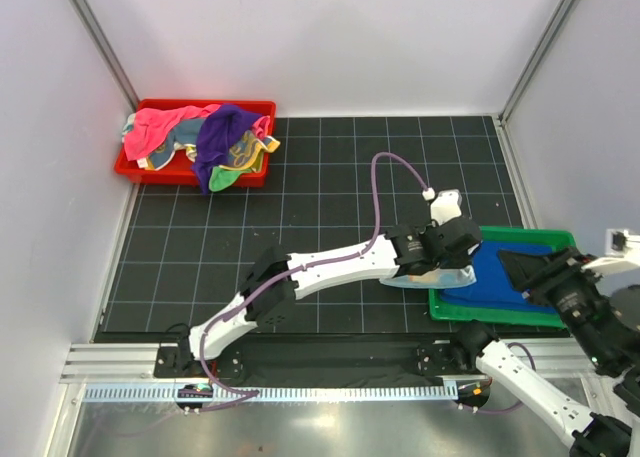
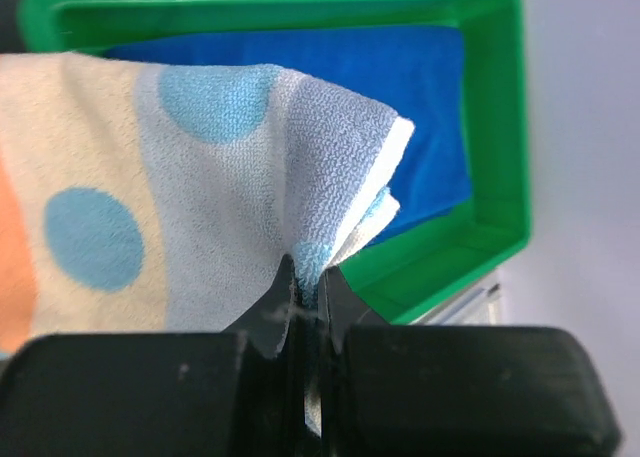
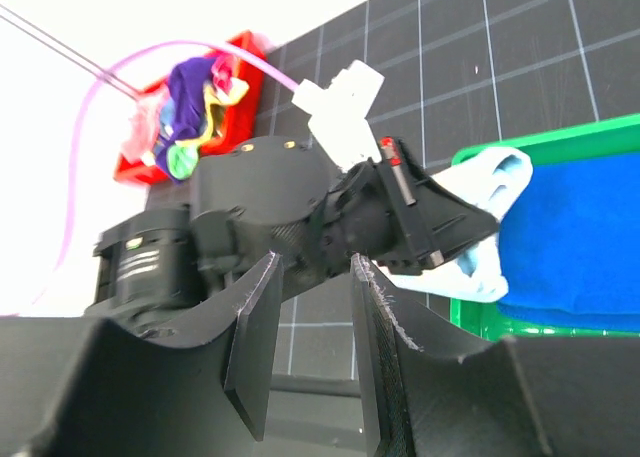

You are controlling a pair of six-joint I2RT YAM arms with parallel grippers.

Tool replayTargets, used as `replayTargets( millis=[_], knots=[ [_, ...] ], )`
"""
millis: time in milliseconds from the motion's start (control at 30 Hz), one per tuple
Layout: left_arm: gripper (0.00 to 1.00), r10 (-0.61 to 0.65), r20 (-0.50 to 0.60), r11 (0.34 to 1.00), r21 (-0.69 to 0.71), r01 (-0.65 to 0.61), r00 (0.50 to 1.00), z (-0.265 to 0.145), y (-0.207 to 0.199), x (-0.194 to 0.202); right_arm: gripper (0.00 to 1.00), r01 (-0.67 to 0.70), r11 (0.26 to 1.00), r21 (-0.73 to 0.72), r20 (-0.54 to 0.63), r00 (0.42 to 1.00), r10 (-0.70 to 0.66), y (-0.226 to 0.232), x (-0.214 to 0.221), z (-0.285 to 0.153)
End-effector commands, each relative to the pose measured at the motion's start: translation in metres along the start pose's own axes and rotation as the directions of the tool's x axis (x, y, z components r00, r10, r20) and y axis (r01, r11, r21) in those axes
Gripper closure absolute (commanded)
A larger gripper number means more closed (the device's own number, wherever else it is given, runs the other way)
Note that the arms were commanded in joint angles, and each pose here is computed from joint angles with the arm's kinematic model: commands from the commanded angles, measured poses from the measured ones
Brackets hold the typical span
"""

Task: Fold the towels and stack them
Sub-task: Neatly place the folded towel into the bin

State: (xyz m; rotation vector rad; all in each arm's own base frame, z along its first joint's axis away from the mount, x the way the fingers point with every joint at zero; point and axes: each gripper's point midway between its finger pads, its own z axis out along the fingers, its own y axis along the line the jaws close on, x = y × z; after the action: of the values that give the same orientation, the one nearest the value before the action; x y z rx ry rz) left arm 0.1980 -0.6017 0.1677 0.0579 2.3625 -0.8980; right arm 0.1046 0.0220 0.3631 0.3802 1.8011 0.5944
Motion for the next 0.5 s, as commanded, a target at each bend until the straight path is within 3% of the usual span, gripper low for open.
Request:
replayTargets(
  millis=[0, 467],
  knots=[
    [1.00, -0.073, 0.007, 0.985, 0.156, 0.071, 0.997, -0.002, -0.048, -0.014, 0.59, 0.014, 1.000, 0.011, 0.053, 0.998, -0.015, -0.012, -0.012, -0.020],
    [1.00, -0.216, 0.012, 0.921, 0.334, 0.200, 0.976, 0.022, -0.096, -0.017, 0.59, -0.016, 0.994, -0.112, 0.196, 0.980, 0.038, -0.018, -0.034, -0.062]
  ],
)
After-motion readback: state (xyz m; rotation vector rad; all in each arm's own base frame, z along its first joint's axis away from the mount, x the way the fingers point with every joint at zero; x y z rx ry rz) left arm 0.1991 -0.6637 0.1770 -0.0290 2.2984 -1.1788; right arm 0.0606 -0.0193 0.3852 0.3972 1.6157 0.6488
